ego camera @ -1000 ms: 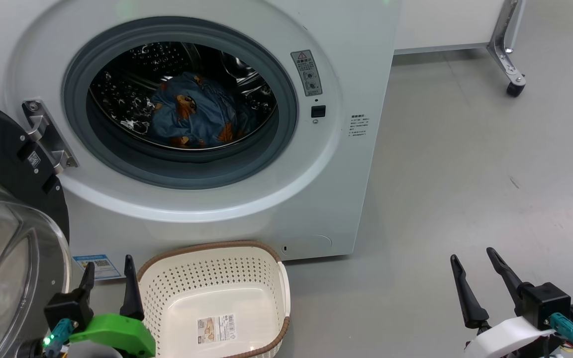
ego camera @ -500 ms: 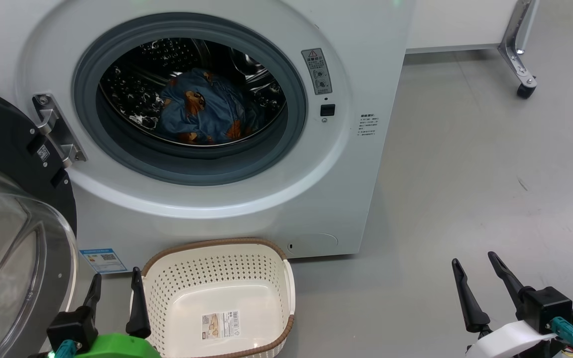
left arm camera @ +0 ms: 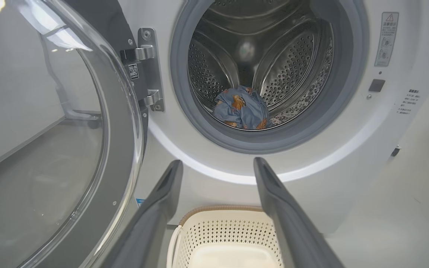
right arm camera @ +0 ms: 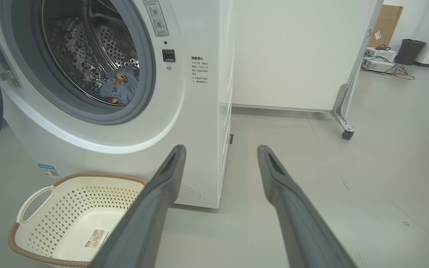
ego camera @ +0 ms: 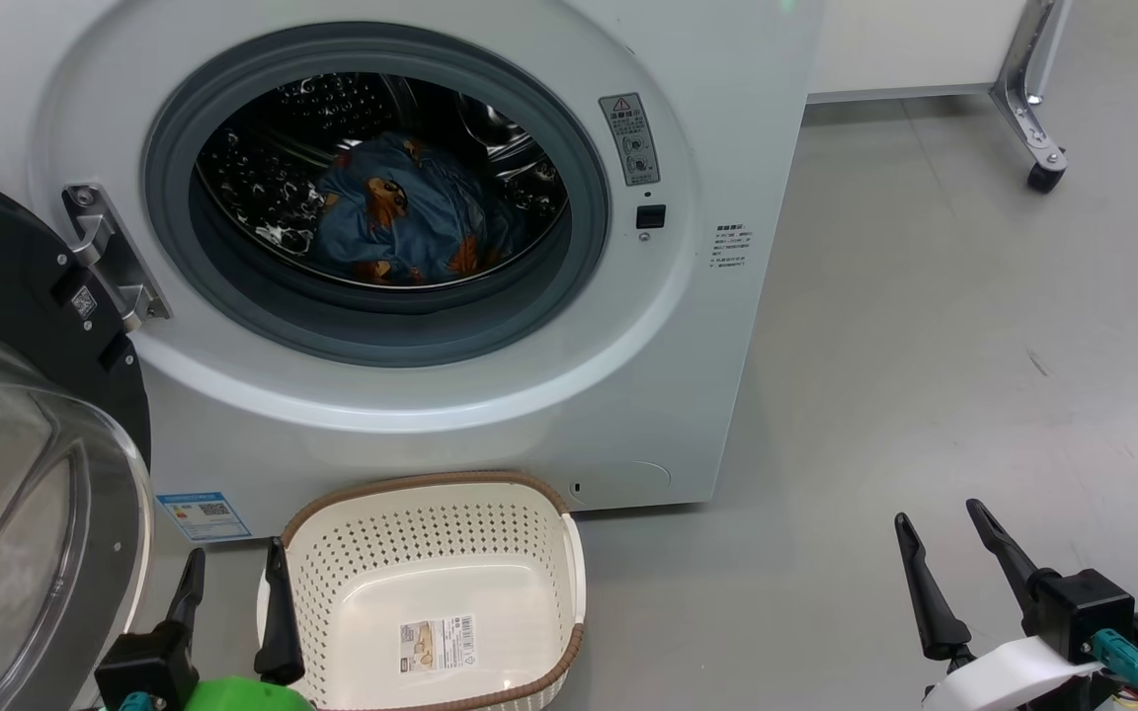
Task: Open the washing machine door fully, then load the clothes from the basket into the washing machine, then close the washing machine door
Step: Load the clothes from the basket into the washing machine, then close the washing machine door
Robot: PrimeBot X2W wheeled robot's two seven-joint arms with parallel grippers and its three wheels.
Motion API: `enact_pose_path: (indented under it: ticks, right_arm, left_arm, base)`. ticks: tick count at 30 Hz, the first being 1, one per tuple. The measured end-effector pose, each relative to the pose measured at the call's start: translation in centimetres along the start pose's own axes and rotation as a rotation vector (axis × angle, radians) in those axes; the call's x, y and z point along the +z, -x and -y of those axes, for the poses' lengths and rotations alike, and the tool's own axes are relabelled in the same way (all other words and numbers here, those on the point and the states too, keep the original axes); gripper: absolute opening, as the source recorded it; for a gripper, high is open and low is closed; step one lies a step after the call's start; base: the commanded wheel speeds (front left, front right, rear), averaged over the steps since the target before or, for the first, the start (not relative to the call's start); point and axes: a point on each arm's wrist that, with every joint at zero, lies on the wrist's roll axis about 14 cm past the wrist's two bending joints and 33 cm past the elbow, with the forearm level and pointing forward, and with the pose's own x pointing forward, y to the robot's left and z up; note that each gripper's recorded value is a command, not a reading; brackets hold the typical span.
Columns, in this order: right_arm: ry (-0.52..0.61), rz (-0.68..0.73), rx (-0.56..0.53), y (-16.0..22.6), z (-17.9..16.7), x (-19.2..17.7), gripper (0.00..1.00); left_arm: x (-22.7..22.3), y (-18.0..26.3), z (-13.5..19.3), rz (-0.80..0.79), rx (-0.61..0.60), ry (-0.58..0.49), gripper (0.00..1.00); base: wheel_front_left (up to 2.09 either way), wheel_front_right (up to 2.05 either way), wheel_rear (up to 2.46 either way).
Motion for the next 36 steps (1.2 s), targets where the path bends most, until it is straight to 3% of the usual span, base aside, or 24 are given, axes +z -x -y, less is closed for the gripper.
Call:
enact_pose_path:
  ticks: [36]
  right_arm:
    - [0.001,0.013,-0.025,0.2,0.7,0.4,1.0]
  left_arm:
    - [-0.2,1.1,0.8,-0.005,-0.025,-0.036,1.0]
  base:
    - [-0.01,0.02,-0.01]
